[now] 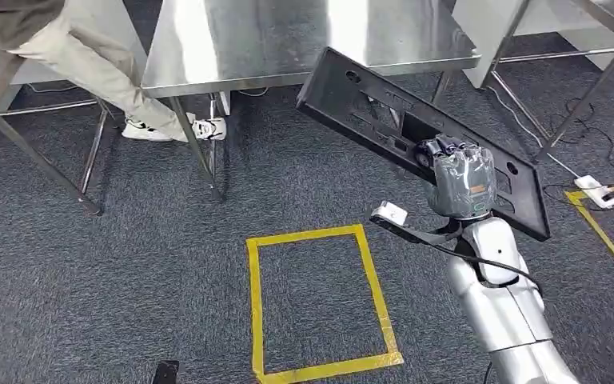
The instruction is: Take the parts from the cabinet and place them on the table.
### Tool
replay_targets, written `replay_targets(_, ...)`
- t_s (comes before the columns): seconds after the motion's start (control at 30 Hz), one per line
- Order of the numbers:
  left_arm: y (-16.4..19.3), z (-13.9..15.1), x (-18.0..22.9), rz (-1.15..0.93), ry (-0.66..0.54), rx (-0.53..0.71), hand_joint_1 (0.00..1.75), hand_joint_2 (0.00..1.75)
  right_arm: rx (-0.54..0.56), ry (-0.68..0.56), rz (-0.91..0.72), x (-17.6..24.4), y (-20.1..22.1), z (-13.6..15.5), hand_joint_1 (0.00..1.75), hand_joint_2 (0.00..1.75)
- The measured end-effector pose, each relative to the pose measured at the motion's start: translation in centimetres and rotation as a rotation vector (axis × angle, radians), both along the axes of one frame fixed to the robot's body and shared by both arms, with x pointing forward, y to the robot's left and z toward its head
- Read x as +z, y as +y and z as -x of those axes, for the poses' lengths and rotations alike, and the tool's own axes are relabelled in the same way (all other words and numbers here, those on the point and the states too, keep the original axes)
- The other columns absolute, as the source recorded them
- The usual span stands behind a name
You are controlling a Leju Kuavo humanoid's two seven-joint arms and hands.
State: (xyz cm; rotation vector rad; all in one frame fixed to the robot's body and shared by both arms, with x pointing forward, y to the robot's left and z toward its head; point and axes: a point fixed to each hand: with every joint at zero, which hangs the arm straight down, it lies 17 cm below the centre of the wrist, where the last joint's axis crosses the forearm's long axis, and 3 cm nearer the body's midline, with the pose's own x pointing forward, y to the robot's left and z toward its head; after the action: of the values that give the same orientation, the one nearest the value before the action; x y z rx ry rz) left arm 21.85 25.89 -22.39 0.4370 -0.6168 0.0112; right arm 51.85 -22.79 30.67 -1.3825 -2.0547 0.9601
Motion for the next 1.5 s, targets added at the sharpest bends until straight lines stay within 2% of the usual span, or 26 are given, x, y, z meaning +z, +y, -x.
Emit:
replay_targets(1.13,-0.2,-0.2,0.0,0.004,-0.001,-0.013,0.00,1.75,-0.016,-0.002,0.023,-0.6,-0.1,0.5,1.75,1.75)
replay_targets(1.5,-1.2,-0.8,0.2,0.033,-0.036,-0.061,0.00,1.75,-0.015,0.001,0.025,-0.6,-0.1,0.4,1.75,1.75)
